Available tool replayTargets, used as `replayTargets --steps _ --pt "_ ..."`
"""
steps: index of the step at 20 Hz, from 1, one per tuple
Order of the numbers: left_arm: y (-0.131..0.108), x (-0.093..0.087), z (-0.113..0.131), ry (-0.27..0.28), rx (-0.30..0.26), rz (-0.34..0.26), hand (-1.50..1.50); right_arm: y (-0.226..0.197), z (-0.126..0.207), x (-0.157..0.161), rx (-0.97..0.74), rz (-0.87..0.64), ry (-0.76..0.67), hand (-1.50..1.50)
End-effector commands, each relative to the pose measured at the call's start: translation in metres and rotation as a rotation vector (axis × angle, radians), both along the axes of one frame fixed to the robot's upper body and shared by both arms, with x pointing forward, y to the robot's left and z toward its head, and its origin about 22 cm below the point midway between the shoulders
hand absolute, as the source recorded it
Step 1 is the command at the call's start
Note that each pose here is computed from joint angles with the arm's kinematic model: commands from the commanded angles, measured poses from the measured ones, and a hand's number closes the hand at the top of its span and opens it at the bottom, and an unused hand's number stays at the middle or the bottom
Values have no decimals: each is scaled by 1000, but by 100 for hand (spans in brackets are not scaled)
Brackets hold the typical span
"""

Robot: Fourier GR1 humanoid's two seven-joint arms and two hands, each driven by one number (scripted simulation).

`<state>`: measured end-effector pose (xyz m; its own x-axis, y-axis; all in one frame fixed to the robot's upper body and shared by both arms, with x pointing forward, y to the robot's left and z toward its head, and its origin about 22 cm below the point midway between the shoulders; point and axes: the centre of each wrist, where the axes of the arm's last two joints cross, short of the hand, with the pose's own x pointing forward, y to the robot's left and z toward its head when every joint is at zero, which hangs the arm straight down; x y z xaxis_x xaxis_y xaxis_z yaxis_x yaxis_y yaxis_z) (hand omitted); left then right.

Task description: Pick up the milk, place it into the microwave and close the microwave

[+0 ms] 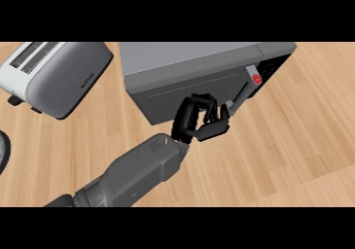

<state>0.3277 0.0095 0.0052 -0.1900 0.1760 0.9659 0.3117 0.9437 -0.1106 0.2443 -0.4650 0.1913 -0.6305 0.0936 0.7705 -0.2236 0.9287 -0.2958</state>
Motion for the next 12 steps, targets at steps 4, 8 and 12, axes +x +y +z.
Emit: replayTargets --steps 4,8,12 --pt "-3 30 31 -67 -22 45 150 -11 3 4 34 6 3 -150" --pt "-4 29 30 -61 -25 43 150 -19 7 5 40 5 -2 -150" --pt "-5 29 31 -64 -17 39 150 -21 13 8 41 12 -1 -150"
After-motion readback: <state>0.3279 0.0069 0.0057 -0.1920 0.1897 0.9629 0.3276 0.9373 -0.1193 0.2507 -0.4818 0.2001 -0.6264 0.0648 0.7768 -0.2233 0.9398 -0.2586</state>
